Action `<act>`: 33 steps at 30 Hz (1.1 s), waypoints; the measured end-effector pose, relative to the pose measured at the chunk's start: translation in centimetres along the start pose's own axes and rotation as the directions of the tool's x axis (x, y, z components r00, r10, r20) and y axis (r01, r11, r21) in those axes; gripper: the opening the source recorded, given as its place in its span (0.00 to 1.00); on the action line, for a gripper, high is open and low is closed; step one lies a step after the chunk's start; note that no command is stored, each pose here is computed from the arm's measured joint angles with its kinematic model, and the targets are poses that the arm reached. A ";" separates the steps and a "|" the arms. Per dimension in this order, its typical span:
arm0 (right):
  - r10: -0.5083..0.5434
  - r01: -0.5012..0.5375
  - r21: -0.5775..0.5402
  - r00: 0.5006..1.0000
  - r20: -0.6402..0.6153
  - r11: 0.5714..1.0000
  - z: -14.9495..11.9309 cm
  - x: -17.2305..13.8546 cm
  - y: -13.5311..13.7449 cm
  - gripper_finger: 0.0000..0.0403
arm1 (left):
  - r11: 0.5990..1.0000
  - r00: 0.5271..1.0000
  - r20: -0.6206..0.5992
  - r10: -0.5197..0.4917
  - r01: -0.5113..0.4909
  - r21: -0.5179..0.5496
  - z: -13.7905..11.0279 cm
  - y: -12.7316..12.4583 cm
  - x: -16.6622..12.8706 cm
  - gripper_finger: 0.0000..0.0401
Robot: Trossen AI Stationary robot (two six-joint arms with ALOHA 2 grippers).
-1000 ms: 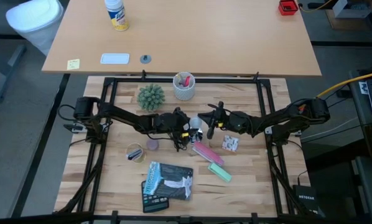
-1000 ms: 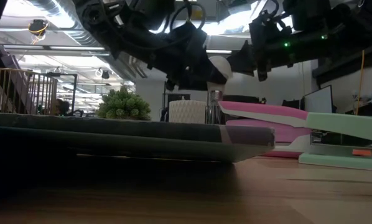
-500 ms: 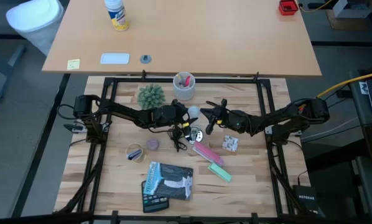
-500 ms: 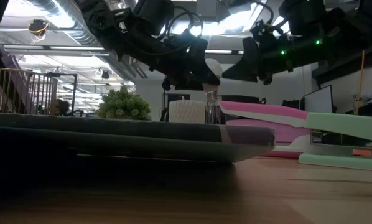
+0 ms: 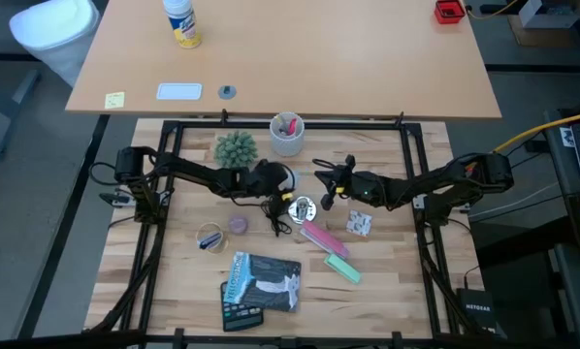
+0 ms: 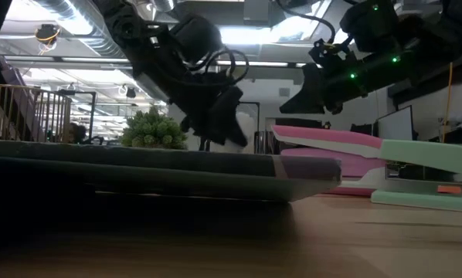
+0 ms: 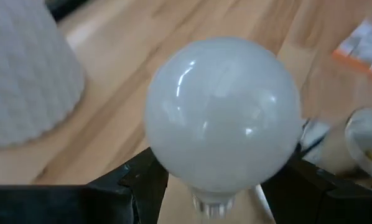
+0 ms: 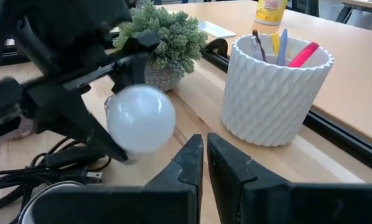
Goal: Screw lightbulb
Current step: Remove the lightbulb from the lamp, then return to Home Position
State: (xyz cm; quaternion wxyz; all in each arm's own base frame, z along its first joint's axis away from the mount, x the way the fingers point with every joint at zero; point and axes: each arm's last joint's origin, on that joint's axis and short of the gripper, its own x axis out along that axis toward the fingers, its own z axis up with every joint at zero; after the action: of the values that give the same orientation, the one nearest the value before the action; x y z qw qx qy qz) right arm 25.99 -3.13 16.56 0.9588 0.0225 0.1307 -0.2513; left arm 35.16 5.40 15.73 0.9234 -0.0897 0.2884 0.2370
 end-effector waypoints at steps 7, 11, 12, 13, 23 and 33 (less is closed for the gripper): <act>-0.001 0.001 0.000 1.000 0.000 1.000 0.0 0.0 0.0 0.07 | 1.000 0.996 -0.083 0.020 -0.019 0.014 -0.9 0.2 0.0 0.55; 0.001 -0.001 0.000 1.000 0.000 1.000 0.0 0.0 0.0 0.07 | 1.000 0.996 -0.088 0.021 -0.020 0.015 -1.0 0.2 0.1 0.55; 0.001 -0.001 0.000 1.000 0.000 1.000 0.0 0.0 0.0 0.07 | 1.000 0.996 -0.092 0.022 -0.021 0.017 -1.1 0.2 0.3 0.55; 0.001 -0.001 0.000 1.000 0.000 1.000 0.0 0.0 0.0 0.07 | 1.000 0.995 -0.095 0.023 -0.021 0.018 -1.3 0.2 0.4 0.55; 0.001 -0.001 -0.001 1.000 -0.002 1.000 0.0 0.0 0.0 0.07 | 0.999 0.990 -0.138 0.035 -0.032 0.030 -2.7 0.1 1.7 0.55; 0.001 -0.001 -0.002 1.000 -0.004 1.000 0.0 0.0 0.0 0.07 | 0.999 0.990 -0.137 0.035 -0.032 0.023 -2.6 0.1 1.6 0.55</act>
State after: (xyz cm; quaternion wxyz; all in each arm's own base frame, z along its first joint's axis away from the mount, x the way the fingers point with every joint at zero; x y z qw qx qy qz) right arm 25.98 -3.08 16.54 0.9587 0.0222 0.1326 -0.2506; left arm 34.96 5.35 12.70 0.8981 -0.0913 0.3554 0.2426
